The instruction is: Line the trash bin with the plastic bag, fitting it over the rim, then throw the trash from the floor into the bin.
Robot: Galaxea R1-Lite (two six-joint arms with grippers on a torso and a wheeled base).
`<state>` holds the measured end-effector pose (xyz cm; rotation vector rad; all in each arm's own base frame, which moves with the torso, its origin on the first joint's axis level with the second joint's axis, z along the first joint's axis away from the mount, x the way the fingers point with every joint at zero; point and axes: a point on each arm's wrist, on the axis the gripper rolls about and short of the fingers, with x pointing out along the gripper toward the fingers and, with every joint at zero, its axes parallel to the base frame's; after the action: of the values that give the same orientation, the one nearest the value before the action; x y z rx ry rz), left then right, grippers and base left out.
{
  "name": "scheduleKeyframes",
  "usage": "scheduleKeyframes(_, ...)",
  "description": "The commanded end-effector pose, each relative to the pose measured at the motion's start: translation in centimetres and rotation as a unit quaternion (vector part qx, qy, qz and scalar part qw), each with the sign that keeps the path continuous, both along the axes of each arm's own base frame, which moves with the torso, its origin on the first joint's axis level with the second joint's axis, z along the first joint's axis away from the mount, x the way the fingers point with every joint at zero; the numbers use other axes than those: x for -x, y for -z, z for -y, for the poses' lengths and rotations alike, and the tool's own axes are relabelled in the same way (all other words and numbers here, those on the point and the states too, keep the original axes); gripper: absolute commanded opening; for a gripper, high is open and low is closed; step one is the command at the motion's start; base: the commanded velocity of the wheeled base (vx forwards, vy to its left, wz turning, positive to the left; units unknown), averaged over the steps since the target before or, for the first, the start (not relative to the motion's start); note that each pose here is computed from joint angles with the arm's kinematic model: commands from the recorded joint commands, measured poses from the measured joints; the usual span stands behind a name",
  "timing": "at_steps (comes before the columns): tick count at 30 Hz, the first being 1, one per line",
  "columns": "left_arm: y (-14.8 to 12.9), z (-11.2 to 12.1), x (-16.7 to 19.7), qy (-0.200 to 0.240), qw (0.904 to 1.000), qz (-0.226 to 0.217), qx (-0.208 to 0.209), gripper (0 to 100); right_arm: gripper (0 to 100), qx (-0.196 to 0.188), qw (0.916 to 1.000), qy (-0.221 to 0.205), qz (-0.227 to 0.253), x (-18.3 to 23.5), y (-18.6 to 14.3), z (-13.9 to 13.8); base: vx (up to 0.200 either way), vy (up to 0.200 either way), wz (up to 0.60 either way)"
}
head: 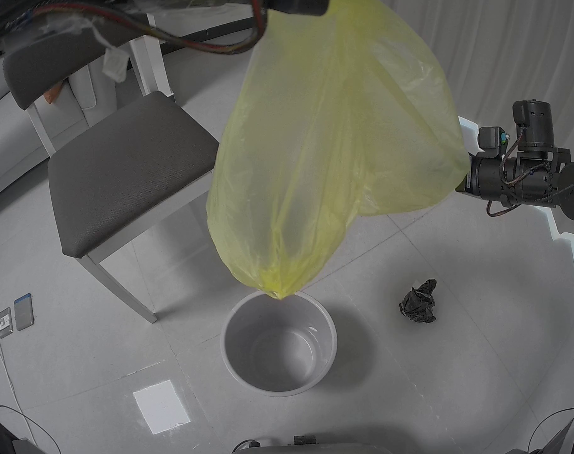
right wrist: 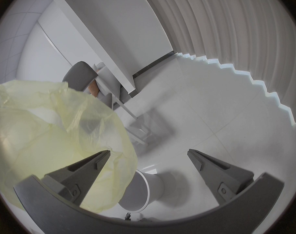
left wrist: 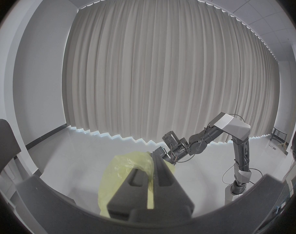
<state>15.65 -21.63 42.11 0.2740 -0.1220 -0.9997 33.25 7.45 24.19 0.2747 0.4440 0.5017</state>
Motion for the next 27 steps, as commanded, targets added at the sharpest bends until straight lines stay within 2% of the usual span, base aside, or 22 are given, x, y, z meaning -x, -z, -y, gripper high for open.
scheduleKeyframes(1,0.1,0.3,-0.2,0.000,1.0000,0.002,0.002,0,100,-0.004,0.9999,-0.015,0.002,1.8,-0.4,-0.5,0.000,0.000,0.00)
scheduleKeyframes(4,0.1,0.3,-0.2,0.001,1.0000,0.002,0.001,0,100,-0.020,0.9982,-0.050,0.029,4.2,-2.2,-0.2,0.000,0.000,0.00)
scheduleKeyframes(9,0.1,0.3,0.0,0.003,1.0000,0.002,0.002,0,100,-0.027,0.9974,-0.031,0.059,3.2,-3.7,1.1,0.000,0.000,0.00)
scheduleKeyframes(13,0.1,0.4,0.2,0.008,1.0000,0.003,0.002,0,100,-0.034,0.9977,-0.032,0.049,2.6,-3.3,0.8,0.000,0.000,0.00)
scheduleKeyframes(20,0.1,0.6,0.2,0.011,0.9999,0.003,0.002,0,100,-0.026,0.9985,-0.048,0.007,1.3,-0.7,-0.8,0.000,0.000,0.00)
scheduleKeyframes(27,0.1,0.7,0.2,0.011,0.9999,0.004,0.004,0,100,-0.027,0.9984,-0.049,0.010,1.3,-0.8,-0.9,0.000,0.000,0.00)
